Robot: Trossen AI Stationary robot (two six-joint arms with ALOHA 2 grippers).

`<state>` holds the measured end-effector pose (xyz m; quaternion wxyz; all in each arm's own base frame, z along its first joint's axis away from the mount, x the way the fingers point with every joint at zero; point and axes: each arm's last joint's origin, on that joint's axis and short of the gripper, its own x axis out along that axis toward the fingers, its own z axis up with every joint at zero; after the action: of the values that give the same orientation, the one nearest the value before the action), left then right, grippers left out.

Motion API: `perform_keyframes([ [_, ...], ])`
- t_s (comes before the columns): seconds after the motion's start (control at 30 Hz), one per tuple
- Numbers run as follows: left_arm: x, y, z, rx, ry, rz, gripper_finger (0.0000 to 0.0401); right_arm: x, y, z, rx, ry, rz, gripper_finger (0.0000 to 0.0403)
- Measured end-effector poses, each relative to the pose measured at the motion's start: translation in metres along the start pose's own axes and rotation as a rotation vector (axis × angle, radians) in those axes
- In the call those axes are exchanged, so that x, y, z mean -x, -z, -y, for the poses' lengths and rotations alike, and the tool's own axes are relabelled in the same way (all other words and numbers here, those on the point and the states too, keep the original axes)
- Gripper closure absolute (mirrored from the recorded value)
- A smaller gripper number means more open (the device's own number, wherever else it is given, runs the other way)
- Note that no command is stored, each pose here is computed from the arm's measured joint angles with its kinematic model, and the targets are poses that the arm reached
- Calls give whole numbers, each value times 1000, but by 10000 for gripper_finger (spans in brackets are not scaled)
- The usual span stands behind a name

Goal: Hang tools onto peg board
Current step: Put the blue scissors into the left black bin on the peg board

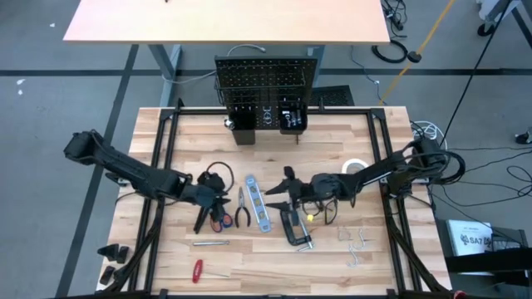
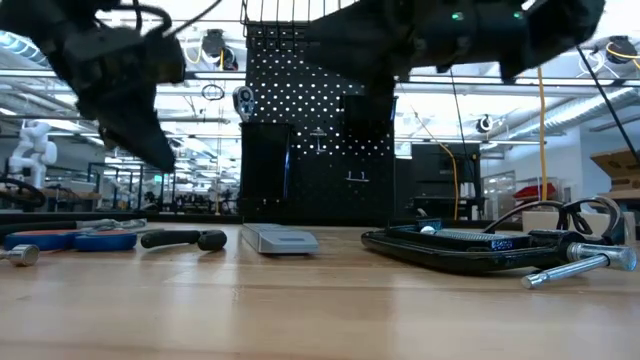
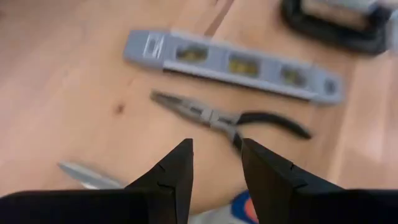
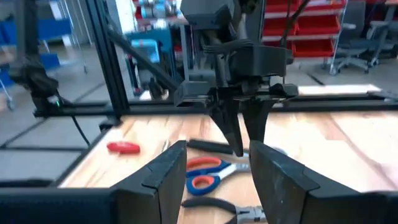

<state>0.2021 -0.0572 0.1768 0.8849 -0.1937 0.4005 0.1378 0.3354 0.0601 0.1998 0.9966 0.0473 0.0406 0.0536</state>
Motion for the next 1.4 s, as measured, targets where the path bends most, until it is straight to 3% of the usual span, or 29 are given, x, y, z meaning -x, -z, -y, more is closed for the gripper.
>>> perform_keyframes([
  [0.2, -7, 12, -6, 135, -85, -117, 269, -24, 2, -1, 32, 21, -176, 236],
  [0.4, -5, 18, -14, 245, -175, -176, 269, -38, 4, -2, 38, 28, -250, 236],
  [0.67, -4, 20, -15, 258, -195, -198, 269, -40, 7, -2, 39, 30, -266, 236],
  [0.83, -8, 18, -11, 255, -144, -183, 269, -40, 7, -2, 39, 30, -266, 236],
  [1.1, -27, 28, -13, 277, -237, -250, 269, -40, 8, -2, 40, 30, -273, 236],
  [1.4, -29, 27, -14, 287, -249, -253, 269, -40, 8, -2, 44, 30, -277, 236],
])
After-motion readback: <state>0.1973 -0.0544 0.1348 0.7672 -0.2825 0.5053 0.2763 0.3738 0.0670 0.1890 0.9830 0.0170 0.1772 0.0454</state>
